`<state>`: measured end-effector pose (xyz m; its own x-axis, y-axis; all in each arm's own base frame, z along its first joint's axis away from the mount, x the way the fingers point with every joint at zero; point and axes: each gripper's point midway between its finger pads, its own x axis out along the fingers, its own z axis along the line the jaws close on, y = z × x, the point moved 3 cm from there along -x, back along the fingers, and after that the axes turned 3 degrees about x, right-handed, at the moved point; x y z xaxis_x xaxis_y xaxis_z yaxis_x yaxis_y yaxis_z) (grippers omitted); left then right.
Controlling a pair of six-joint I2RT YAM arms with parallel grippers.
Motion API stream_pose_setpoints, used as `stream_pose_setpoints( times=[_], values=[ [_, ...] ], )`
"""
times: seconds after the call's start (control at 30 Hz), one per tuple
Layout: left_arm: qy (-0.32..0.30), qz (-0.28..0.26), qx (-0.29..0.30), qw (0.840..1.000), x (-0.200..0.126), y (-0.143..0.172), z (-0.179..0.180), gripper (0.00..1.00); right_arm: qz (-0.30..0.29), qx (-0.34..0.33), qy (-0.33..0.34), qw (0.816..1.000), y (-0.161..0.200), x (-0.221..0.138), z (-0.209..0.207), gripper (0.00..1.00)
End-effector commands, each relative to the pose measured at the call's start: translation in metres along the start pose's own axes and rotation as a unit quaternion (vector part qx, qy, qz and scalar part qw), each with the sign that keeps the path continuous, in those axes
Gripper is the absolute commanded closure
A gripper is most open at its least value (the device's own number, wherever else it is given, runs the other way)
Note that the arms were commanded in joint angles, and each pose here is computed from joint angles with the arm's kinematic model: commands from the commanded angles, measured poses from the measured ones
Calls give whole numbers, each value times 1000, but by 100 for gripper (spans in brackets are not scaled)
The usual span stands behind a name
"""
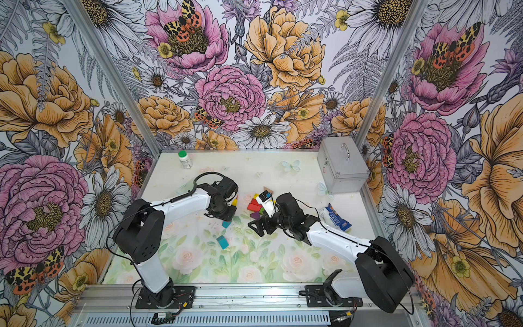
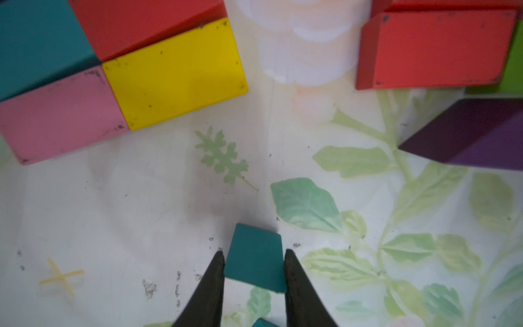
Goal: Assemble a piece of candy with building blocks
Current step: Pick up the building block from the center of the board, then place the building block at the center of the board.
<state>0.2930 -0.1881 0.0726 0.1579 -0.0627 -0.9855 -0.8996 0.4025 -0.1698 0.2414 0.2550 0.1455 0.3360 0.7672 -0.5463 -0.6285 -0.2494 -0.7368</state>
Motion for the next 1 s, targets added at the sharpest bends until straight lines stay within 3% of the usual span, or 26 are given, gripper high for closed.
stream_pose_setpoints(
  times=[0.0, 0.17, 0.27, 0.37, 0.5, 0.7, 0.87, 0.97],
  values=[
    [17, -11, -19, 1000, -8, -5, 2, 70, -18, -14, -3, 1000, -14, -4, 3, 3],
    [86, -58, -121, 987, -31, -10, 17, 70, -22, -15, -6, 1000, -17, -6, 5, 3],
    [174, -121, -202, 956, -52, -17, 22, 70, -27, -14, -9, 1000, -20, -8, 8, 3],
    [210, -148, -243, 935, -62, -18, 27, 70, -33, -15, -13, 999, -22, -9, 10, 3],
    [251, -155, -282, 913, -58, -21, 32, 70, -32, -17, -18, 999, -23, -7, 12, 3],
    [283, -150, -319, 892, -41, -23, 35, 70, -42, -23, -24, 999, -28, -10, 17, 3],
    [318, -155, -375, 857, -19, -19, 49, 70, -46, -28, -29, 998, -31, -10, 20, 3],
    [315, -151, -391, 852, -7, -16, 56, 70, -44, -29, -32, 998, -32, -9, 21, 3]
  ],
)
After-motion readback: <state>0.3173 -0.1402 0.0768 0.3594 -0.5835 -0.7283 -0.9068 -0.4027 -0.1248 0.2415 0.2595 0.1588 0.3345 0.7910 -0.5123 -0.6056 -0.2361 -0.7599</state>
